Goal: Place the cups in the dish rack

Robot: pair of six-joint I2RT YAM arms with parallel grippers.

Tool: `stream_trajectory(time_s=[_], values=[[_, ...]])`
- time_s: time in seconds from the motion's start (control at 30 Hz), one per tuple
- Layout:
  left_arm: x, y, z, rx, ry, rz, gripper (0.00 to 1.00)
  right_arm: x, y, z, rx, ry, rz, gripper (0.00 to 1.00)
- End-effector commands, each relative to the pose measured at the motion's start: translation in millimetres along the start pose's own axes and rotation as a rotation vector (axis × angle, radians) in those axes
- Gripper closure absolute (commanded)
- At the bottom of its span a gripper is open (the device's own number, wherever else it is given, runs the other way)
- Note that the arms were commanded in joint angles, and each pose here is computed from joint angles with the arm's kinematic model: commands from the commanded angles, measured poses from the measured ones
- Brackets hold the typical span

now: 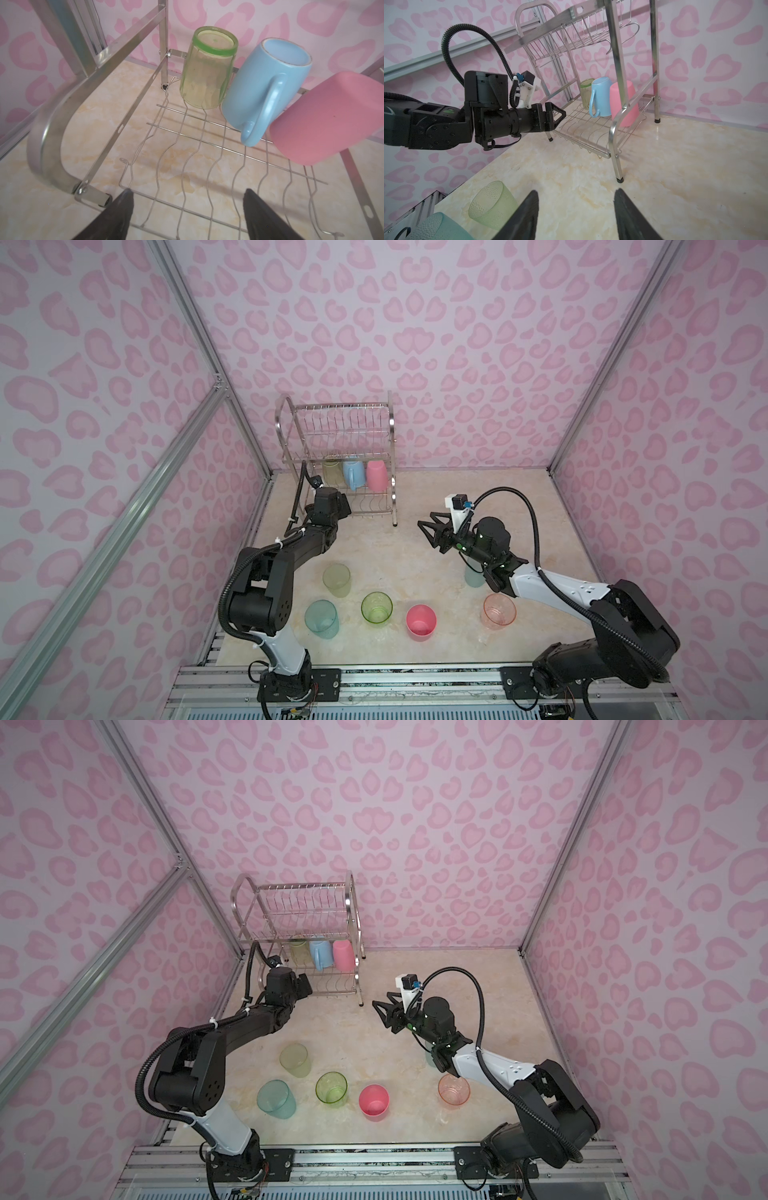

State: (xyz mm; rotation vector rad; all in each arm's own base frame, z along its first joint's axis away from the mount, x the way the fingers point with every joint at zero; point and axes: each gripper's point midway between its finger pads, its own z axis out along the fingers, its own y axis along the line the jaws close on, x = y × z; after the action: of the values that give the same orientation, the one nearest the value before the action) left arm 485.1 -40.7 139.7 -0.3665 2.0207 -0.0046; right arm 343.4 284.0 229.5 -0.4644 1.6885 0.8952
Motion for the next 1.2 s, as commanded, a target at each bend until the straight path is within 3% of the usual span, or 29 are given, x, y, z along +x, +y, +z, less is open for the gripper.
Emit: stream_trajectory(time_s=[0.0,0.43,0.67,0.83,1.17], values=[[0.9,2.7,-15.9,-0.01,-0.015,-0.034,0.16,3.4,2.4,-1.6,0.013,0.014,-0.041,0.42],[27.8,24.3,-103.9,-0.074,0.086,-0.131,0.18,34.7,56.9,12.2,-0.085,0.205,-0.278,0.42],[35.9,43.2,-140.5,-0.11,0.185,-0.125,0.18,50.6,82.8,24.2,-0.142,0.3,-0.353,0.42],[48.2,52.2,-146.6,-0.106,0.284,-0.135,0.19,65.9,95.1,41.5,-0.139,0.393,-0.411,0.42],[78.8,66.1,-140.8,-0.065,0.457,-0.262,0.18,108.5,122.4,85.3,-0.105,0.634,-0.529,0.44]])
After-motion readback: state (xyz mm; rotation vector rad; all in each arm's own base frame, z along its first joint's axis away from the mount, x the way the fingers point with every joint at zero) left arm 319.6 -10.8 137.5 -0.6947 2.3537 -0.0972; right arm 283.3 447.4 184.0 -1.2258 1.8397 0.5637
